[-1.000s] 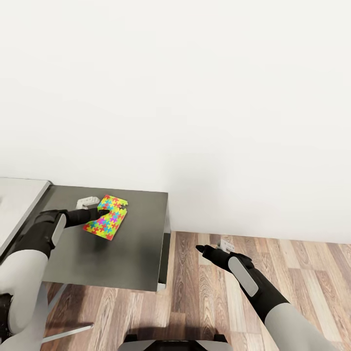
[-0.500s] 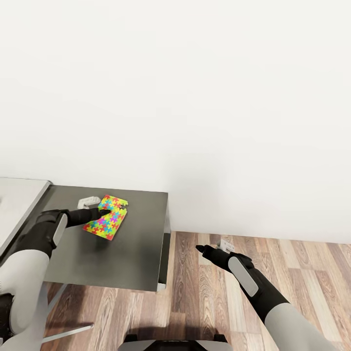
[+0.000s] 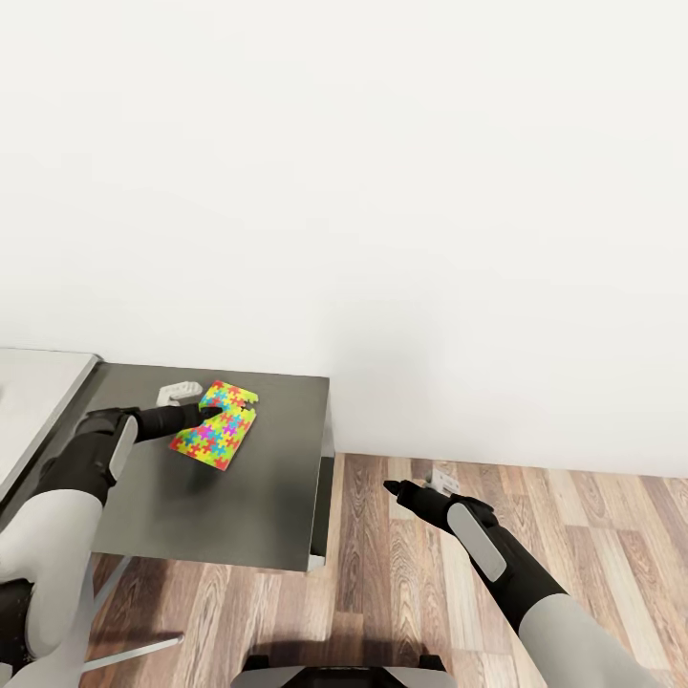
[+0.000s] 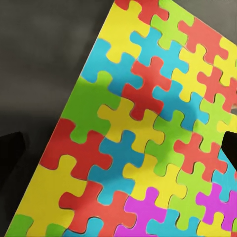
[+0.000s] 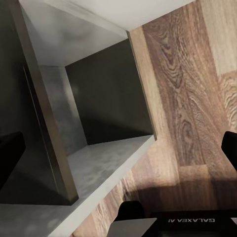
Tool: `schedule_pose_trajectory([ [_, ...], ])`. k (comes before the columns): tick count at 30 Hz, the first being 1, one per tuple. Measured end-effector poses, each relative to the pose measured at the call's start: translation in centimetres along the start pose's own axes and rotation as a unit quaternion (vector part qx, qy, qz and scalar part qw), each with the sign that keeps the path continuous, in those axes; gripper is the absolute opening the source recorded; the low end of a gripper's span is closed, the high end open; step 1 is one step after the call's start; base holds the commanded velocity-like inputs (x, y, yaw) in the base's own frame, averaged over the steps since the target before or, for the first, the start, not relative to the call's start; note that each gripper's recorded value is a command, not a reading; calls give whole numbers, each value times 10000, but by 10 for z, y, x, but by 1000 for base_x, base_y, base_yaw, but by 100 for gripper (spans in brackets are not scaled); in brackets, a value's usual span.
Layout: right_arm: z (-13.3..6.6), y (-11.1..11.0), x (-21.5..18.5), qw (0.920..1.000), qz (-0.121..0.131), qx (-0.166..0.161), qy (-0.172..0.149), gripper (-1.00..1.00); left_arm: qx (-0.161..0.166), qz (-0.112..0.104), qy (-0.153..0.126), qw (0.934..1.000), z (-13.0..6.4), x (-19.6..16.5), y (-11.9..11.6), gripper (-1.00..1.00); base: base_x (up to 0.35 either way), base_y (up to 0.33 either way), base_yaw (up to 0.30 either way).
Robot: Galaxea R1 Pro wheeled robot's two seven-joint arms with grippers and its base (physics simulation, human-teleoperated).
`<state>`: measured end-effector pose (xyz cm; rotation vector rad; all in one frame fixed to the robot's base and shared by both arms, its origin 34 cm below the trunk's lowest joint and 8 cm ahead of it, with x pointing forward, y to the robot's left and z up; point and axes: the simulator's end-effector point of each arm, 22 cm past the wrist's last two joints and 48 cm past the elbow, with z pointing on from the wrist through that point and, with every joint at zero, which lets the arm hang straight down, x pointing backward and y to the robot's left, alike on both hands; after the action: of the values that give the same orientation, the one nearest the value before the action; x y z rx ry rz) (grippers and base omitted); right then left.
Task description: Put all the toys in the child's room - the three board games (two on the bed and one on the table), the two jigsaw puzzles on the table, and the tennis ball on the table - inside the toy box on the table in the child's room.
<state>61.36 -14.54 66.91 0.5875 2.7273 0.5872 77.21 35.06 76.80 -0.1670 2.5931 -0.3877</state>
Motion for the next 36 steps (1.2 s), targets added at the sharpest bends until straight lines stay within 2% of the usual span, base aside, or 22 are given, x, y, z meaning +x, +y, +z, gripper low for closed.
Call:
schedule_pose_trajectory([
  [8, 0, 0, 0, 10000, -1, 0, 1, 100, 63, 11, 39, 10000, 5, 4, -11, 100, 0, 0, 0],
  [16, 0, 0, 0, 10000, -3, -3, -3, 100, -10, 194, 132, 9997, 10, 10, -18, 100, 0, 0, 0],
  [36, 0, 0, 0, 10000, -3, -3, -2, 100, 121, 210, 99, 9997, 14, 12, -35, 100, 0, 0, 0],
])
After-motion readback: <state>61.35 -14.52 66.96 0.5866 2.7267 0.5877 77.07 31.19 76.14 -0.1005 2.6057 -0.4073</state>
